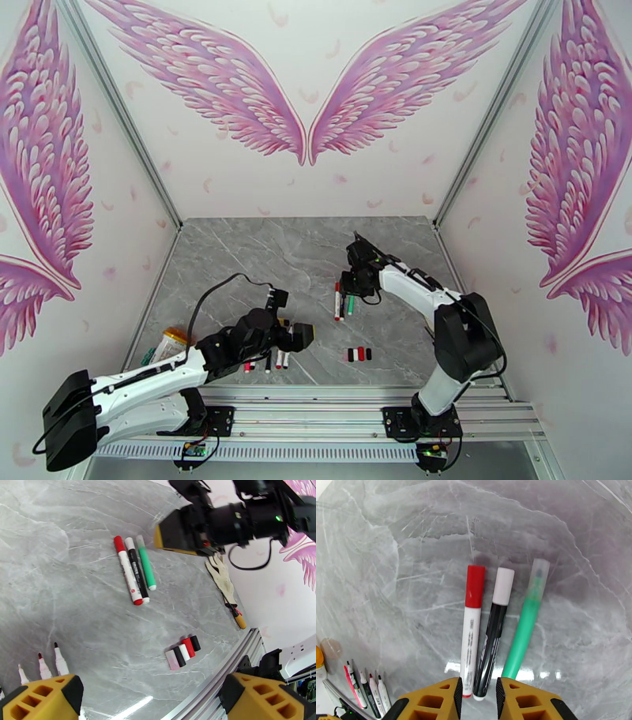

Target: Open the pen caps

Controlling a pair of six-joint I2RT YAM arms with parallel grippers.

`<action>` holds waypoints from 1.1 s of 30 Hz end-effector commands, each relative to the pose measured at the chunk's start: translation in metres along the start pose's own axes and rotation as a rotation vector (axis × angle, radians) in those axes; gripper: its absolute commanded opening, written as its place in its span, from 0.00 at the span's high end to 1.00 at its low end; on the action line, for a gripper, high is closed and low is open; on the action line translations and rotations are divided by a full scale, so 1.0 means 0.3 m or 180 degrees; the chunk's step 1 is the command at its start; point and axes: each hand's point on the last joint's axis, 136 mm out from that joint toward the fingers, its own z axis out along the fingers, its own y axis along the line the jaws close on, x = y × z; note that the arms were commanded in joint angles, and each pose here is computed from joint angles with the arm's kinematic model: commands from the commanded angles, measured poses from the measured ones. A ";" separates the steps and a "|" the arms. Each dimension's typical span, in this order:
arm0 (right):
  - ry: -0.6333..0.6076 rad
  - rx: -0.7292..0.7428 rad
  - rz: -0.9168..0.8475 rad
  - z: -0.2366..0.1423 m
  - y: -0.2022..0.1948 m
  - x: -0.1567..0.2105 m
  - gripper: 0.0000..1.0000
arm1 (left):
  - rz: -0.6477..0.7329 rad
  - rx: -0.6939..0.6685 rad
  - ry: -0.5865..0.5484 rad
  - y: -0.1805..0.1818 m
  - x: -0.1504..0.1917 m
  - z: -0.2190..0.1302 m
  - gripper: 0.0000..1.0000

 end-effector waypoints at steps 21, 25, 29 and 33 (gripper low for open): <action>0.0266 0.0535 -0.0217 0.239 0.018 -0.068 0.68 | -0.0006 -0.0025 0.0153 0.024 0.019 0.063 0.01; 0.0274 0.0545 -0.0223 0.264 0.022 -0.066 0.68 | -0.0019 -0.0049 0.0180 0.030 0.026 0.070 0.01; 0.0295 0.0564 -0.0242 0.288 0.025 -0.064 0.69 | -0.0027 -0.0050 0.0183 0.033 0.030 0.075 0.01; 0.0309 0.0580 -0.0251 0.313 0.024 -0.065 0.70 | -0.0039 -0.0049 0.0193 0.034 0.033 0.078 0.01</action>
